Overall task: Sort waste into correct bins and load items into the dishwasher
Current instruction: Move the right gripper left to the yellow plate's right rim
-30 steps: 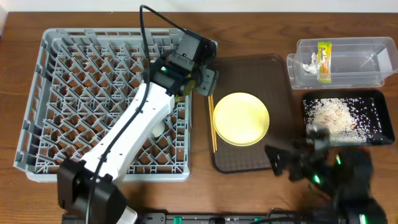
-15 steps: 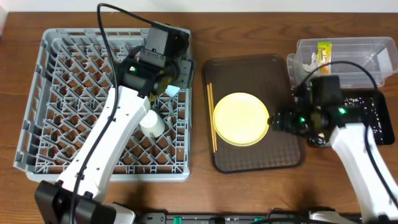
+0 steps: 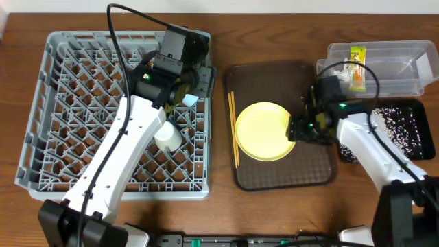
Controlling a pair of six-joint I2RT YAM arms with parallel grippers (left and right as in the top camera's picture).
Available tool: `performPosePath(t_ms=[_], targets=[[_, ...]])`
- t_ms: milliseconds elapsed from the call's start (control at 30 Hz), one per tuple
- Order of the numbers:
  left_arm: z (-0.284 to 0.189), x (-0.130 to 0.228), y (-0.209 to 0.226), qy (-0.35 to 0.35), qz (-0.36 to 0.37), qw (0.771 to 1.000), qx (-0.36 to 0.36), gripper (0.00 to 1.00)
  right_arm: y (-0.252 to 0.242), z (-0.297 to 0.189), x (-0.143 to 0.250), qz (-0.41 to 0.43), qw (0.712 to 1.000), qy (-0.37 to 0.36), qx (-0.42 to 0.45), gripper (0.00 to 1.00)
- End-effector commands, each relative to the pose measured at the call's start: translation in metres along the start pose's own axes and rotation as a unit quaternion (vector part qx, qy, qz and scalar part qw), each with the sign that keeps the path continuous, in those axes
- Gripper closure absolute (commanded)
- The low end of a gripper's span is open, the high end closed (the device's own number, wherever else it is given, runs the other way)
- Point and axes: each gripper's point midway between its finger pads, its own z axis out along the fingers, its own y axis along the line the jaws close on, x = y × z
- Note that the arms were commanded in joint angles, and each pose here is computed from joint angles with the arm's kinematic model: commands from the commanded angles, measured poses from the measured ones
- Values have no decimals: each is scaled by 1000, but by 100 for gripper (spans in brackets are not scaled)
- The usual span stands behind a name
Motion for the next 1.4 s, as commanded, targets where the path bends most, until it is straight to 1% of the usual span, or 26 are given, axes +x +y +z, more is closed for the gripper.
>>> performPosePath(t_ms=[0,100,300,433,600,733,867,1000,1033,1367], targets=[[-10,-9,2,-16,1,1000,-2,31,-5,2,-10,16,999,-19,39,32],[-10,-9,2,-16,0,1000,-2,31,-7,5,-15,25,998,-30,54,35],[-10,-9,-2,-16,1,1000,10,31,6,19,-26,10,998,-47,47,38],[-10,-9,-2,-17,1,1000,9,31,8,31,-25,9,998,-42,49,40],[-10,-10,-2,-18,1,1000,9,31,5,45,-21,16,998,-24,56,48],[-10,-11,-2,-21,1,1000,10,31,3,52,-18,15,998,-14,60,58],[-10,-11,-2,-21,1,1000,10,31,2,57,-16,16,998,-8,63,76],[-10,-11,-2,-21,1,1000,10,31,3,58,-17,17,998,-11,59,96],[-10,-11,-2,-21,1,1000,10,31,5,58,-18,18,998,-11,56,99],[-10,-11,-2,-20,1,1000,10,31,8,55,-14,35,999,0,39,99]])
